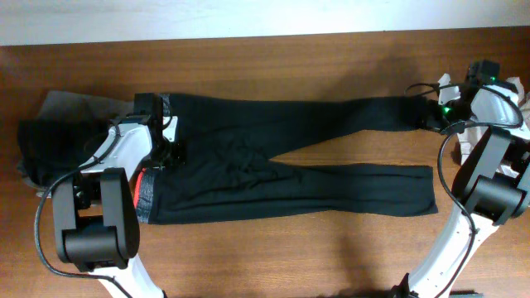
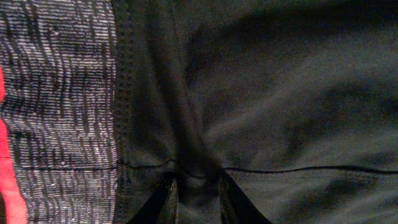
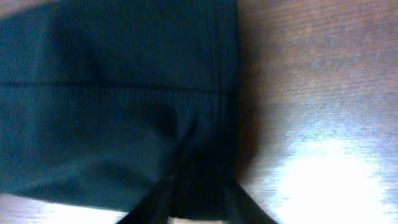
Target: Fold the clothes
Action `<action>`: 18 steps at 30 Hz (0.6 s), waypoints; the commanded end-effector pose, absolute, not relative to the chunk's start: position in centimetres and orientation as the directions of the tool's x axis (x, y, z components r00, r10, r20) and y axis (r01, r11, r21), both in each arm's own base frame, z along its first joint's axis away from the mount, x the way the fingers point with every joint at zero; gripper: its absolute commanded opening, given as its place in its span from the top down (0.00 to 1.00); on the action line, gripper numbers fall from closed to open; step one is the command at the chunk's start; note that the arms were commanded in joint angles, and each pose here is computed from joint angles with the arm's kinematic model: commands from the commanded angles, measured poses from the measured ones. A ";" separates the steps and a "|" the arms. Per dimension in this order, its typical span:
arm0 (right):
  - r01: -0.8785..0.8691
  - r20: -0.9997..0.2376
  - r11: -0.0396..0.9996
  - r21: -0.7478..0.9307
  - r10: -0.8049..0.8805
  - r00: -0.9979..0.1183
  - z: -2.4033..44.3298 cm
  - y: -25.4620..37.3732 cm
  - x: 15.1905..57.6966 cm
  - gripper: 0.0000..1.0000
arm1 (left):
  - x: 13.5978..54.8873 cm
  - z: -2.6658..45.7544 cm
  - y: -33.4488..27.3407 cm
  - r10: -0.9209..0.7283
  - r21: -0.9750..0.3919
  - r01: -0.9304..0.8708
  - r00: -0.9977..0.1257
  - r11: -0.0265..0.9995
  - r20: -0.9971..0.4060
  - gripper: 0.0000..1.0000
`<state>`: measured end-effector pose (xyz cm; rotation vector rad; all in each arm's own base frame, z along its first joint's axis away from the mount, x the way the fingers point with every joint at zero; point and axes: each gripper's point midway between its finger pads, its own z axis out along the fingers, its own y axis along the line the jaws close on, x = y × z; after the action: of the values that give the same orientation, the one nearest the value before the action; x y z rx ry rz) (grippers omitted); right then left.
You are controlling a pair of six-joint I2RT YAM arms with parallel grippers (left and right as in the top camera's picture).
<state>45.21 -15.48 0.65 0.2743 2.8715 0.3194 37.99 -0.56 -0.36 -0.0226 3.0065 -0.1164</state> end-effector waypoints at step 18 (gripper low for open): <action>-0.153 -0.543 0.921 0.358 0.072 -0.837 13.1 -12.4 50.9 0.96 | 35.0 -4.5 -0.2 -0.010 -0.057 -0.010 -1.000 0.998 -0.003 0.77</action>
<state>49.79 -13.82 8.12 0.1249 2.6459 0.5002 37.98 -0.56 -0.36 -0.0226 3.0068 -0.1164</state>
